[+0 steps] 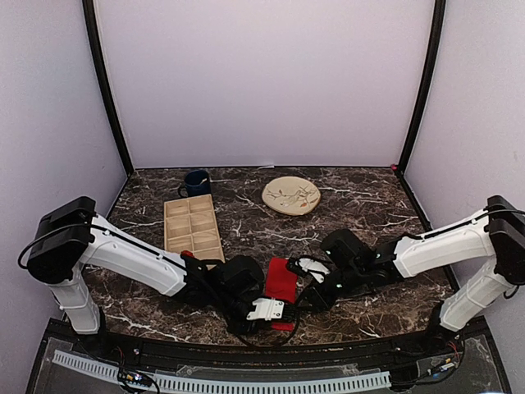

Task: Roll the socks
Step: Roll the sock at the center of the board.

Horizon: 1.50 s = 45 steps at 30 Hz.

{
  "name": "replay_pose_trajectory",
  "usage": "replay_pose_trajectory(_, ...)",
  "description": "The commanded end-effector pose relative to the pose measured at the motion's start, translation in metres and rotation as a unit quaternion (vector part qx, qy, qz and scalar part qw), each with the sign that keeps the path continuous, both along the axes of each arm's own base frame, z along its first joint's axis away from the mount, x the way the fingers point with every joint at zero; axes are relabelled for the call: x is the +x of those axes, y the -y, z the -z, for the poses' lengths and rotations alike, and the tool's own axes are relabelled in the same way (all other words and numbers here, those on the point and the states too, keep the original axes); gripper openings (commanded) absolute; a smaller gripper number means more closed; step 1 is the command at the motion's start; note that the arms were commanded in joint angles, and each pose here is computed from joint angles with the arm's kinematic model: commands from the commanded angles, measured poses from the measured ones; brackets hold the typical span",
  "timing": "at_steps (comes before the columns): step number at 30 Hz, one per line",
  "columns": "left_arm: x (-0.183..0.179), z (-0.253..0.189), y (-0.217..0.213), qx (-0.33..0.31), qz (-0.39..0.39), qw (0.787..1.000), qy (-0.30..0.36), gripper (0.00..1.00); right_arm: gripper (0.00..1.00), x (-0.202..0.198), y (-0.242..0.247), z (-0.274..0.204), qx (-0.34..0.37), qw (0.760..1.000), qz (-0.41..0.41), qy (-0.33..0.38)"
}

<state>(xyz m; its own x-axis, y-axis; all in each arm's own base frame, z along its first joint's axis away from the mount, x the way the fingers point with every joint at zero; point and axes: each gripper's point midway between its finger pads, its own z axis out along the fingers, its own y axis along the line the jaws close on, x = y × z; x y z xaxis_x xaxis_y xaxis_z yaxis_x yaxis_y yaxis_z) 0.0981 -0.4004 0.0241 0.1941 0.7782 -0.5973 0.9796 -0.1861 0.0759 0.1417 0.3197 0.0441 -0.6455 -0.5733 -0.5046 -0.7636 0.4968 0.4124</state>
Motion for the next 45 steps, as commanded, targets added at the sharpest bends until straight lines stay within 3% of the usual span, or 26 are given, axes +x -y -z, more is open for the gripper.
replay_pose_trajectory(1, -0.008, 0.003, -0.003, 0.024, 0.003, 0.998, -0.066, 0.00, 0.44, 0.001, -0.006, -0.008, -0.001, 0.997, 0.001, 0.074)
replay_pose_trajectory(11, -0.007, 0.001, -0.004, 0.039, 0.003, 0.989, -0.144, 0.00, 0.44, -0.010, 0.002, -0.016, -0.004, 0.988, 0.017, 0.151)
replay_pose_trajectory(23, -0.006, 0.000, -0.004, 0.053, -0.001, 0.972, -0.229, 0.00, 0.43, -0.041, -0.005, -0.017, -0.024, 0.973, -0.034, 0.228)
replay_pose_trajectory(35, -0.005, 0.001, -0.005, 0.058, -0.005, 0.960, -0.274, 0.00, 0.42, -0.043, -0.005, -0.029, -0.023, 0.960, -0.018, 0.279)
replay_pose_trajectory(45, 0.000, -0.006, -0.002, 0.049, -0.006, 0.944, -0.326, 0.00, 0.43, -0.061, -0.010, -0.028, -0.040, 0.943, -0.055, 0.326)
